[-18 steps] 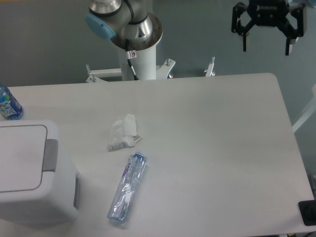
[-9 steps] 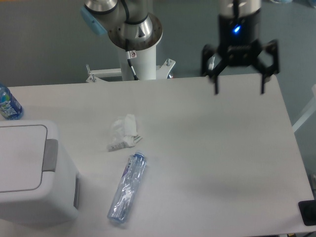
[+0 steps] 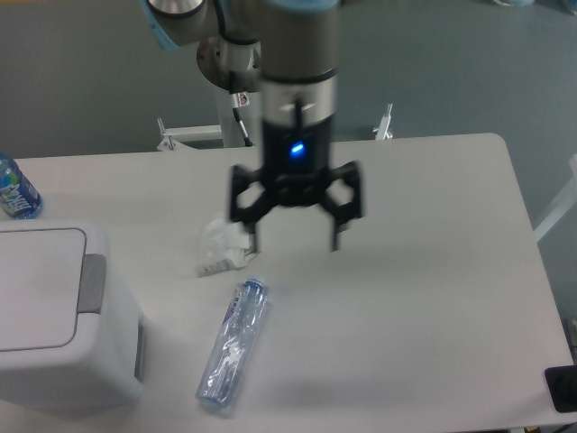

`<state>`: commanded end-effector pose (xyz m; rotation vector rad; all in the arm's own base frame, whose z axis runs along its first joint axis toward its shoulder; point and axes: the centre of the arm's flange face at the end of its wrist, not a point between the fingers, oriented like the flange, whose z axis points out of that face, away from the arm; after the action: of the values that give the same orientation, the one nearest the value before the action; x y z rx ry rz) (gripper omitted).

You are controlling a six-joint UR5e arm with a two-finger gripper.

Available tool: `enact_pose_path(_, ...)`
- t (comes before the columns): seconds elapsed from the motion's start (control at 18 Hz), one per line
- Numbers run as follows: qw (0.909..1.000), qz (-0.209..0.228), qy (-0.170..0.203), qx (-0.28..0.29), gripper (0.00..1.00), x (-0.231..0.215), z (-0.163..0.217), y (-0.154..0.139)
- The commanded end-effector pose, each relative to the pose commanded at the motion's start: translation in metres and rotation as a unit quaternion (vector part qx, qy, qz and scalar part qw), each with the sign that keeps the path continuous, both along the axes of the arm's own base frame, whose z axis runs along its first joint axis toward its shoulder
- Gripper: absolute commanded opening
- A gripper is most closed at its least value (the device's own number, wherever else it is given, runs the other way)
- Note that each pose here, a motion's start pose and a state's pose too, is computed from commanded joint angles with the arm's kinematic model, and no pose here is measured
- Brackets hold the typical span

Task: Open the trash can
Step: 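Move the open gripper down toward the white trash bin lid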

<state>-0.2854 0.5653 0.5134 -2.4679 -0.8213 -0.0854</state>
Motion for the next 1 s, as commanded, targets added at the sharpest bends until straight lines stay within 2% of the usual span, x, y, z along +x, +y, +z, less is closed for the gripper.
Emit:
enact_pose_path(0.11, 0.9991, 0.004, -0.037, 0.019, 1.00, 0.006, -0.004, 0.004)
enact_pose_path(0.28, 0.9972, 0.004, -0.069, 0.027, 1.00, 0.020, -0.011, 0.012)
enact_pose_path(0.56, 0.9965, -0.009, -0.082, 0.018, 1.00, 0.043, -0.024, 0.028)
enact_pose_path(0.72, 0.9954, 0.012, -0.091, 0.024, 1.00, 0.045, -0.023, 0.030)
enact_pose_path(1.0, 0.9954, 0.012, -0.092, 0.023, 1.00, 0.045, -0.025, 0.031)
